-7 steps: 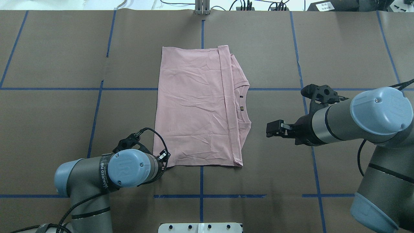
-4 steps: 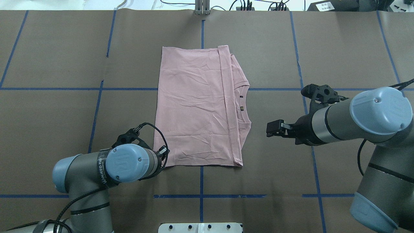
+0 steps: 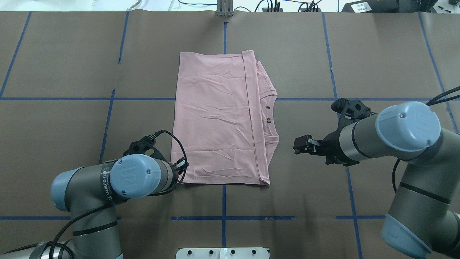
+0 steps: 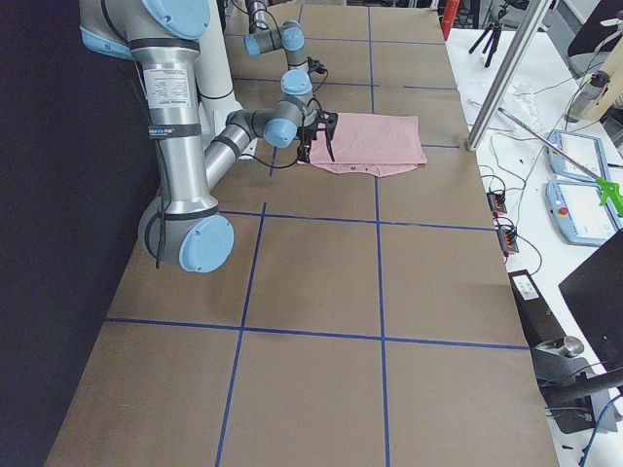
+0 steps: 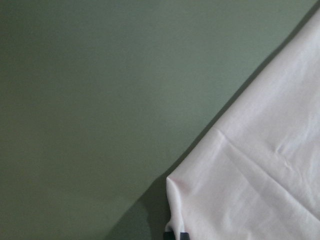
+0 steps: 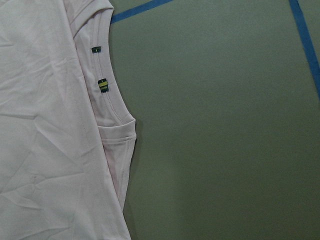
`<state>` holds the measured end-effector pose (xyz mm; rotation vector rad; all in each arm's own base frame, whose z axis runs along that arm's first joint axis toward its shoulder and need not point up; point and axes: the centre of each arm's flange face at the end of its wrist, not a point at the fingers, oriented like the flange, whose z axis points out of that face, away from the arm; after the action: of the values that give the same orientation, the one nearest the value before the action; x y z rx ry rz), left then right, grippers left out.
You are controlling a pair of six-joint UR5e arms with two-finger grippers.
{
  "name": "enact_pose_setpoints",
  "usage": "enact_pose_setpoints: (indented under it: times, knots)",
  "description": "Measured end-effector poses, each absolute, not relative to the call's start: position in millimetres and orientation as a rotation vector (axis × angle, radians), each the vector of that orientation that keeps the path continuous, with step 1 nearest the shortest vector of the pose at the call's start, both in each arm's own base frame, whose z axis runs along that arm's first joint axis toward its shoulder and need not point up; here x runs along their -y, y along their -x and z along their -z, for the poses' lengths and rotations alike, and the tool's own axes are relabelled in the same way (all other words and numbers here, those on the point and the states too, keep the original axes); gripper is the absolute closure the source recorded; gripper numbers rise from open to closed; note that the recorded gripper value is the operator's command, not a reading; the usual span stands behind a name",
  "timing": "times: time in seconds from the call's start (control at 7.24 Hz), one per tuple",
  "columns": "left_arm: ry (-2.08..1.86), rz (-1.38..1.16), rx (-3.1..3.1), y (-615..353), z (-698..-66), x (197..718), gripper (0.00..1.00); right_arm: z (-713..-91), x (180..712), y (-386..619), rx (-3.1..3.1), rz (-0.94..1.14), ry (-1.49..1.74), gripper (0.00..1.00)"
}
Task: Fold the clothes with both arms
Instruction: 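Bring the right gripper to the shirt's corner nearest the robot, then grasp the shirt's near edge with both grippers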
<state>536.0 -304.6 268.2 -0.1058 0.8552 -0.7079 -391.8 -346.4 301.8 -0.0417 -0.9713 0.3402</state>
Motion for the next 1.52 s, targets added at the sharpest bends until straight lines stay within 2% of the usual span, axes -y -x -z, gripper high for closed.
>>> enact_pose_setpoints:
  times: [0.41,1.1,1.24,1.52]
  knots:
    - [0.095,0.683,-0.855,-535.4,-268.7,304.8,1.0,-284.3,348.8,483.9,0.923,-0.493,0.071,0.0]
    - [0.098,0.677,-0.857,-536.2,-267.6,302.8,1.0,-296.5,338.9,560.8,0.807,-0.509,0.061,0.0]
    - [0.099,0.677,-0.857,-536.3,-267.6,302.4,1.0,-296.9,338.8,563.8,0.804,-0.508,0.062,0.02]
    - [0.099,0.676,-0.856,-536.3,-268.1,302.0,1.0,-296.7,338.6,564.8,0.803,-0.506,0.063,0.12]
